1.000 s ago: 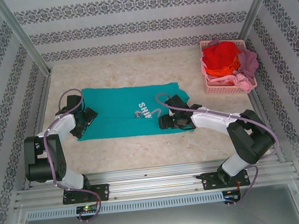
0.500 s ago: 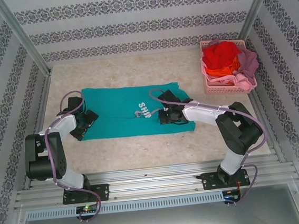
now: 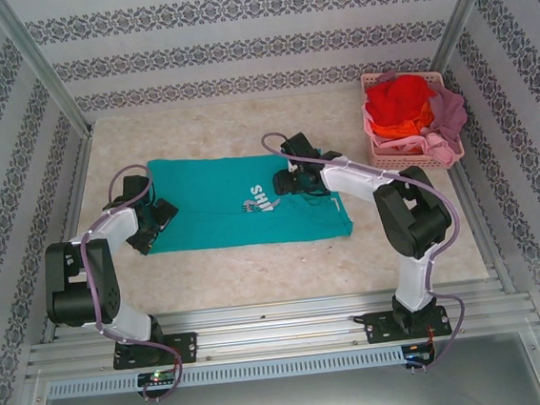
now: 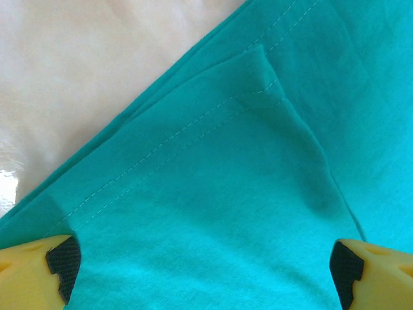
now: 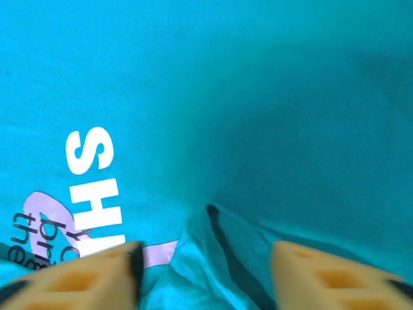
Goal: Fold and stack the t-shirts
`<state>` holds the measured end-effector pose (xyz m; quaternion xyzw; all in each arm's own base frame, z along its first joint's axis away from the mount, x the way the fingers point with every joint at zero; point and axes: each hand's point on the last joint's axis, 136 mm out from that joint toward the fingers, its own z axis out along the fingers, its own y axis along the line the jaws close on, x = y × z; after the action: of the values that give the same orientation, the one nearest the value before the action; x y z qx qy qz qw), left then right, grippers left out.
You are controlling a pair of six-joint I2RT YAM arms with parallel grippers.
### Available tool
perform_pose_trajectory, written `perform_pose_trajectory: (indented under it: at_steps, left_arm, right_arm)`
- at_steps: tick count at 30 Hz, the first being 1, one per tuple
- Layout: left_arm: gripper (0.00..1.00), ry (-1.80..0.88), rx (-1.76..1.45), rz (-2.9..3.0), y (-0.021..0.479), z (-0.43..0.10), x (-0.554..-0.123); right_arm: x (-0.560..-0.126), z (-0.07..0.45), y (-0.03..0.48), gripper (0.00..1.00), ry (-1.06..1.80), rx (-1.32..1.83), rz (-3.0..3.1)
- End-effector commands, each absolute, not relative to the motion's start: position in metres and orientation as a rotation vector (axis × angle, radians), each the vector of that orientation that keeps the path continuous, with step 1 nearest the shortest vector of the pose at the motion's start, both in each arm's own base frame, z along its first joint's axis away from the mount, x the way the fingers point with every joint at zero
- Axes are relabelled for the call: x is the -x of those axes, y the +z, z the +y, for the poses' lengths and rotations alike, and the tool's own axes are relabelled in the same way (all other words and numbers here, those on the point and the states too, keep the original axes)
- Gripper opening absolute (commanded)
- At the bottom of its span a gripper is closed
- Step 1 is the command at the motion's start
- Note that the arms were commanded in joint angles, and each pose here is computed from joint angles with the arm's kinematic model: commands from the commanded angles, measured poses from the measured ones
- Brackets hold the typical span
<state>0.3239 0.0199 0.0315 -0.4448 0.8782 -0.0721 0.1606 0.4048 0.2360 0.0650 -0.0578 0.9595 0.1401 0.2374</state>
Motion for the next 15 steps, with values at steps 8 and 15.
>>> perform_pose_trajectory:
  at_steps: [8, 15]
  left_arm:
    - [1.0, -0.234, 1.23, 2.534, 0.025, 0.012, -0.327]
    - [1.0, -0.241, 1.226, 2.535, 0.025, 0.011, -0.33]
  right_arm:
    - [-0.373, 0.185, 0.092, 0.69, 0.327, -0.033, 2.514]
    - [-0.34, 0.172, 0.054, 0.67, 0.45, -0.186, 2.588]
